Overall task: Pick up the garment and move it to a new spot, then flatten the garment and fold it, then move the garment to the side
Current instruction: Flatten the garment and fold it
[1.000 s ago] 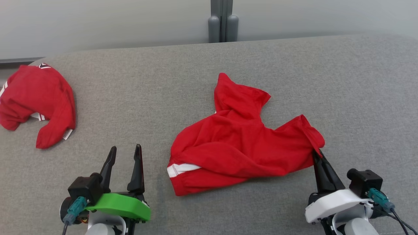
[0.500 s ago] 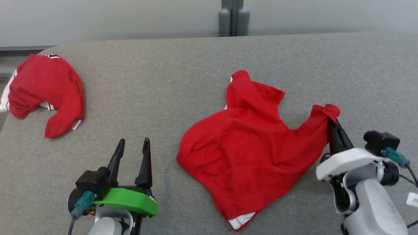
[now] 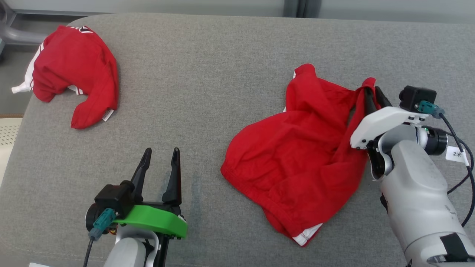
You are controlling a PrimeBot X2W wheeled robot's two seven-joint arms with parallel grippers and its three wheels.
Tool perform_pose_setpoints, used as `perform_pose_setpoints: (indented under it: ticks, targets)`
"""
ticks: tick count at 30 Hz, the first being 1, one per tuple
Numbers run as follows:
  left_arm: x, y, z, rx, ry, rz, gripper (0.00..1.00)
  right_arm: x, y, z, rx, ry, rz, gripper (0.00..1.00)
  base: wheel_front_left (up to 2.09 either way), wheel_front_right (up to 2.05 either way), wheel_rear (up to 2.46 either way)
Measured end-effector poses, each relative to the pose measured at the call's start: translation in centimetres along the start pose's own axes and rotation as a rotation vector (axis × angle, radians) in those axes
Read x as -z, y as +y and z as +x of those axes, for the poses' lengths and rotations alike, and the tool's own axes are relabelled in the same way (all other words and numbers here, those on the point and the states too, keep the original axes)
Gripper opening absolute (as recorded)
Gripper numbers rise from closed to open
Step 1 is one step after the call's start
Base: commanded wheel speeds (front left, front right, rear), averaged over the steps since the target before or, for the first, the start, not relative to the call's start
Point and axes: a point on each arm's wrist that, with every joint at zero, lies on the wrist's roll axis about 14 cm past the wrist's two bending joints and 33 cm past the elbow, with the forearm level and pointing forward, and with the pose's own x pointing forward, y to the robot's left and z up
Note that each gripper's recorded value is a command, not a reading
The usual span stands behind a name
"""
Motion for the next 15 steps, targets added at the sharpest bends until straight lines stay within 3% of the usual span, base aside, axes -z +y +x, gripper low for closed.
perform_pose_setpoints:
  ticks: [7,15]
  targets:
    - [0.6,-0.2,0.4,0.006,0.014,0.002,1.0,-2.1,2.1,1.3,-0.064,-0.062,-0.036,1.0,0.0,0.0,0.0]
    - [0.6,-2.0,0.7,0.061,0.011,-0.003,1.0,-1.0,-1.6,-2.6,0.016,-0.083,-0.071,1.0,0.0,0.0,0.0]
